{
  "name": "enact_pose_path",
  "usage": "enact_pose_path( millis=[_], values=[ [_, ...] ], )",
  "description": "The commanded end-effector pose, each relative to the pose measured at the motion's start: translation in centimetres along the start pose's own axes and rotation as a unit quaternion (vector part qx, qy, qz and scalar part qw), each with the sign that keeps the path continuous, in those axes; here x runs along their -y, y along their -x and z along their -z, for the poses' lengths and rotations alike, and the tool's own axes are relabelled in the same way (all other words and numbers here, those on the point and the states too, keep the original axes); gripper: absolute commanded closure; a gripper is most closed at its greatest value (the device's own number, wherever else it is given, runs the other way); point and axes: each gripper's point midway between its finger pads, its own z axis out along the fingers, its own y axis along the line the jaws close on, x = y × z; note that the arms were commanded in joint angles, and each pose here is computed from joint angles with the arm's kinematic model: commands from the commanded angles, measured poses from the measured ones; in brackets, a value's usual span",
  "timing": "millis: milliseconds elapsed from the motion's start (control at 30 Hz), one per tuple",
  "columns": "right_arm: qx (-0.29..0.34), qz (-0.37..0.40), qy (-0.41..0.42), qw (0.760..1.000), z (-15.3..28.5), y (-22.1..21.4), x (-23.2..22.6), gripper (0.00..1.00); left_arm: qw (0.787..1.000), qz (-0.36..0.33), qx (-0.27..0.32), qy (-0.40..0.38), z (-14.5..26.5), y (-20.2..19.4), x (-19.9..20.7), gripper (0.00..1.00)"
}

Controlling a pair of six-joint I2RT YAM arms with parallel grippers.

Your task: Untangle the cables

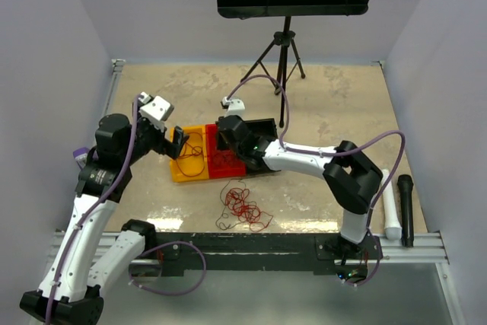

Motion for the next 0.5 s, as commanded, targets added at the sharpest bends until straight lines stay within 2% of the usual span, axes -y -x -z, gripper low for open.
enact_pose_path(
  millis=[0, 167, 267, 367, 467],
  values=[
    [0.008, -0.022, -0.050, 0.998, -1.0, 0.2, 1.4, 1.00, 0.999, 0.001, 0.033, 0.014, 0.0, 2.3, -0.7, 0.00],
    [-0.006, -0.007, -0.060, 0.998, -2.6, -0.9, 1.8, 1.00, 0.999, 0.004, 0.039, 0.008, -0.1, 2.6, -0.6, 0.00],
    [-0.008, 0.000, -0.059, 0.998, -3.0, 0.0, 1.3, 0.98, 0.999, 0.006, 0.035, 0.001, -0.3, 2.5, -0.4, 0.00],
    [0.007, -0.003, -0.036, 0.999, -1.7, 2.3, 0.0, 0.71, 1.000, 0.008, 0.021, -0.006, -0.8, 2.0, -0.3, 0.00],
    [0.018, -0.006, -0.015, 1.000, -0.1, 4.0, -0.9, 0.50, 1.000, 0.006, 0.018, -0.015, -1.0, 1.6, 0.0, 0.00]
  ],
)
